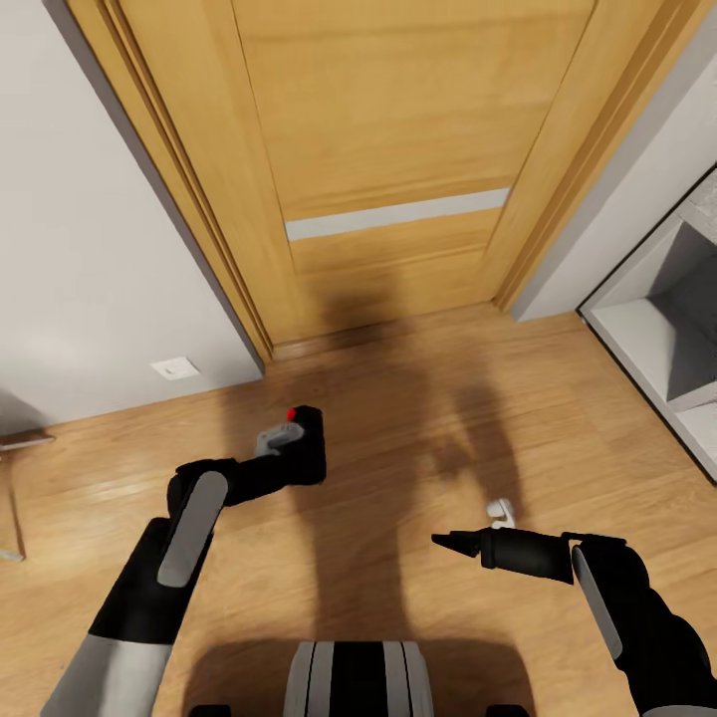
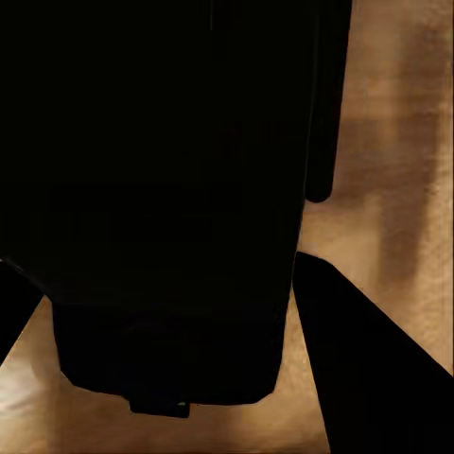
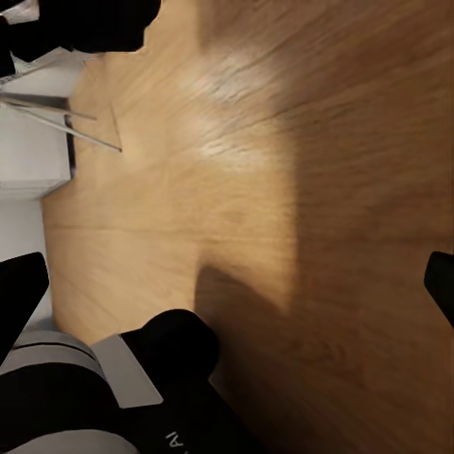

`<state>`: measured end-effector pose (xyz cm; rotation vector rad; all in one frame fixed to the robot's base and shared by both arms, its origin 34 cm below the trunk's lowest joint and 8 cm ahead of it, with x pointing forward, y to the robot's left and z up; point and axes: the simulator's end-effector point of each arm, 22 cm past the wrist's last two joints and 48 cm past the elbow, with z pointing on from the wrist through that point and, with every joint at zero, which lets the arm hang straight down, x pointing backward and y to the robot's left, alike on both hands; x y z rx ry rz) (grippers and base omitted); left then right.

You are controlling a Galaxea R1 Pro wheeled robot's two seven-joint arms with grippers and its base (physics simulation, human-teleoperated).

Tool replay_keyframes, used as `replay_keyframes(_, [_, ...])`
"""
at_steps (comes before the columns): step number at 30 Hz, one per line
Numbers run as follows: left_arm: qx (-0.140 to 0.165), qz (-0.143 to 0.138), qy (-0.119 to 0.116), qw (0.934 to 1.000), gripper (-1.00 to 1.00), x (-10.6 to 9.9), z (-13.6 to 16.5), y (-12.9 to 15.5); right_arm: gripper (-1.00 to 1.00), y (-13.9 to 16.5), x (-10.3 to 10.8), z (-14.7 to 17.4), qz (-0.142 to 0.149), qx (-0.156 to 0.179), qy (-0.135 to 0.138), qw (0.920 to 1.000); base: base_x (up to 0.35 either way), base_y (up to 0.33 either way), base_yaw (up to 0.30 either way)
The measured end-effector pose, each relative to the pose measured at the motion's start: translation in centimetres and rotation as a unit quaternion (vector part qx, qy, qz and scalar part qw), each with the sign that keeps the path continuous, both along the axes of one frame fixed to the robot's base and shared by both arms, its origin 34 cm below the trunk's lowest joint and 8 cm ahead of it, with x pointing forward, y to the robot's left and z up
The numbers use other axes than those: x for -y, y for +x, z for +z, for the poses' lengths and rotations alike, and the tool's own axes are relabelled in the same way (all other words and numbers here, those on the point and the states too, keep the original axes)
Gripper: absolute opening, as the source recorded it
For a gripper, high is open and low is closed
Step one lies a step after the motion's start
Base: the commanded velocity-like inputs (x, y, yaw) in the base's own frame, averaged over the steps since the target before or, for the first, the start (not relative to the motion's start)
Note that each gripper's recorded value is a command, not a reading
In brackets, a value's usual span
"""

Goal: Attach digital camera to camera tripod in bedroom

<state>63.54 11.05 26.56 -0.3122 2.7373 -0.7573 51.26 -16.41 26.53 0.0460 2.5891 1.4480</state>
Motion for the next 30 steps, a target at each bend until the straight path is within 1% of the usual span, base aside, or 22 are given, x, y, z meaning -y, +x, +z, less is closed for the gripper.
replay_keyframes(3, [0.013, -0.003, -0.061, 0.998, -1.0, 0.2, 2.0, 0.4, 1.0, 0.3, 0.0, 0.6, 0.0, 0.006, 0.0, 1.0, 0.0, 0.0, 0.0])
replay_keyframes(4, [0.019, -0.003, -0.099, 0.9949, -1.0, 0.1, 3.2, 0.6, 1.0, 0.4, 0.0, 0.8, 0.0, 0.008, 0.0, 1.0, 0.0, 0.0, 0.0])
replay_keyframes(5, [0.024, -0.005, -0.11, 0.9937, -1.0, -0.2, 3.7, 0.7, 1.0, 0.4, 0.0, 0.9, 0.0, 0.01, 0.0, 0.9999, 0.0, 0.0, 0.0])
replay_keyframes(6, [0.031, -0.006, -0.143, 0.9893, -1.0, -0.5, 4.9, 0.9, 1.0, 0.5, 0.0, 1.1, 0.0, 0.012, 0.0, 0.9999, 0.0, 0.0, 0.0])
replay_keyframes(7, [0.04, -0.01, -0.179, 0.9829, -1.0, -0.9, 6.5, 1.1, 1.0, 0.6, 0.0, 1.3, 0.0, 0.014, 0.0, 0.9999, 0.0, 0.0, 0.0])
replay_keyframes(8, [0.049, -0.015, -0.197, 0.9791, -1.0, -1.1, 7.4, 1.1, 1.0, 0.7, 0.0, 1.5, 0.0, 0.016, 0.0, 0.9999, 0.0, 0.0, 0.0])
replay_keyframes(9, [0.054, -0.017, -0.205, 0.977, -1.0, -1.1, 8.0, 1.2, 1.0, 0.8, 0.0, 1.7, 0.0, 0.018, 0.0, 0.9998, 0.0, 0.0, 0.0])
replay_keyframes(10, [0.061, -0.021, -0.22, 0.9733, -1.0, -1.0, 8.9, 1.3, 1.0, 0.9, 0.0, 1.9, 0.0, 0.02, 0.0, 0.9998, 0.0, 0.0, 0.0])
replay_keyframes(13, [0.073, -0.026, -0.235, 0.9689, -1.0, -0.9, 10.2, 1.5, 1.0, 1.1, 0.0, 2.4, 0.0, 0.026, 0.0, 0.9997, 0.0, 0.0, 0.0])
replay_keyframes(16, [0.082, -0.03, -0.243, 0.9662, -1.0, -0.9, 11.3, 1.6, 1.0, 1.4, 0.0, 3.0, 0.0, 0.032, 0.0, 0.9995, 0.0, 0.0, 0.0])
replay_keyframes(23, [0.097, -0.034, -0.244, 0.9643, -1.0, -0.9, 13.1, 1.9, 1.0, 1.9, 0.0, 4.4, 0.0, 0.047, 0.0, 0.9989, 0.0, 0.0, 0.0])
replay_keyframes(30, [0.109, -0.038, -0.241, 0.9637, -1.0, -0.8, 14.6, 2.1, 1.0, 2.4, 0.0, 5.7, 0.0, 0.061, 0.0, 0.9981, 0.0, 0.0, 0.0])
